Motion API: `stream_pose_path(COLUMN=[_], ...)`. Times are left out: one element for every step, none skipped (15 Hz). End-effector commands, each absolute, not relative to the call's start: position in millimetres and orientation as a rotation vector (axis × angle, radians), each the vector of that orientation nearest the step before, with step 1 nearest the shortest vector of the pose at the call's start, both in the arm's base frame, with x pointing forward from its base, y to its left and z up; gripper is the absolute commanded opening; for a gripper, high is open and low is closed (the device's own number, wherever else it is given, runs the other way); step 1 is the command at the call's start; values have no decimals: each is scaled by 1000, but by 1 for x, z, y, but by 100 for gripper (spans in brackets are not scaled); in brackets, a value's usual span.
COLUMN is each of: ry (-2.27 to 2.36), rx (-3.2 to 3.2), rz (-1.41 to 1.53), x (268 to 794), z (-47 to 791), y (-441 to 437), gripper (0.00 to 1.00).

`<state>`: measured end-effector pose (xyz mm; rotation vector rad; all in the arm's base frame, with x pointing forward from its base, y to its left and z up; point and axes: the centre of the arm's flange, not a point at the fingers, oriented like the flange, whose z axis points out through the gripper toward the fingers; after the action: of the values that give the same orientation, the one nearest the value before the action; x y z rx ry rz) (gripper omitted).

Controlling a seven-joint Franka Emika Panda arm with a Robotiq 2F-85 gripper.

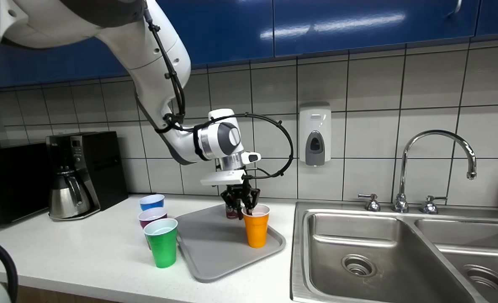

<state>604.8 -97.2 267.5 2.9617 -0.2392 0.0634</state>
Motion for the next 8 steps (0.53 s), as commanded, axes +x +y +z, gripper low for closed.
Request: stream_pose_path(ry=[-243, -242, -241, -240, -241, -241, -242, -243], rx=[2958, 2957, 2957, 2956, 2955, 2954, 2952, 2951], rz=[88, 89, 90, 92, 95, 98, 103, 107], x=[611, 611, 610, 610, 609, 609, 609, 610], z=[272, 273, 274, 275, 276, 278, 280, 281], y=[-101, -100, -100, -100, -99, -99, -99, -99], gripper=[3, 0, 0, 0, 0, 1, 1, 1])
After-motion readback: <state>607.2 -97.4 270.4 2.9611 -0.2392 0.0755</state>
